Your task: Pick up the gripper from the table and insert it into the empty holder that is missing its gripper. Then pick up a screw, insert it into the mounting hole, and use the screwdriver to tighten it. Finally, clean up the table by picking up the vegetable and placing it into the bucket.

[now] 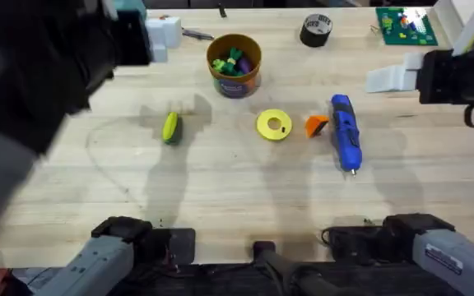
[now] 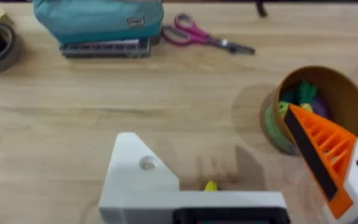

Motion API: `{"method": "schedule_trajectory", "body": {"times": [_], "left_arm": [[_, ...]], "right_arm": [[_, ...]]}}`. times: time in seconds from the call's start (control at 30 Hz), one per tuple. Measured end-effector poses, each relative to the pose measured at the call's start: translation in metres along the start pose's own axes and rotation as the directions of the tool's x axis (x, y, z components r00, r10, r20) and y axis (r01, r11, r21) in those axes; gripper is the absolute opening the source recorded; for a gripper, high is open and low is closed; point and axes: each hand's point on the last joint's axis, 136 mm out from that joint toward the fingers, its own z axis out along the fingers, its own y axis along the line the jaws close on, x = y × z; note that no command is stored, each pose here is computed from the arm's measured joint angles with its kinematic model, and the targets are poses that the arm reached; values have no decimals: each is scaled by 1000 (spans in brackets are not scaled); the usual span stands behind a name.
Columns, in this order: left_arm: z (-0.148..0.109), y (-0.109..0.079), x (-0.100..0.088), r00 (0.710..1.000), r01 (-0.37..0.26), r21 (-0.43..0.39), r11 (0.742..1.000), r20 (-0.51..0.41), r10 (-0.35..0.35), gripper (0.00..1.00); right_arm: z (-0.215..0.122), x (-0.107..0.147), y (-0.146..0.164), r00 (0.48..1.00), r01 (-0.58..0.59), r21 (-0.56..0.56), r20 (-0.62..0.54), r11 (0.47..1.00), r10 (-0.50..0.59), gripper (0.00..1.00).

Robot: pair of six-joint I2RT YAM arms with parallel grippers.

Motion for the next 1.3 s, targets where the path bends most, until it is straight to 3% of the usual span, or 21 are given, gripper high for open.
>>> {"method": "schedule_trajectory", "body": {"times": [0.23, 0.4, 0.5, 0.67, 1.03, 1.3], "left_arm": [[-11, -10, 14, 963, 18, 103, 995, 266, -45, 985], [-23, -16, 29, 892, 2, 171, 985, 445, -79, 986], [-29, -20, 46, 863, -17, 207, 978, 497, -90, 986], [-34, -25, 68, 854, -43, 247, 968, 512, -93, 986], [-61, -24, 65, 784, -116, 294, 949, 613, -95, 986], [-62, -37, 83, 817, -150, 358, 922, 570, -88, 986]], "right_arm": [[0, 0, 0, 1000, 0, 0, 0, 1000, 0, 996], [0, 0, 0, 1000, 0, 0, 0, 1000, 0, 996], [0, 0, 0, 1000, 0, 0, 0, 1000, 0, 996], [0, 0, 0, 1000, 0, 0, 0, 1000, 0, 996], [0, 0, 0, 1000, 0, 0, 0, 1000, 0, 996], [0, 0, 0, 1000, 0, 0, 0, 1000, 0, 996]]}}
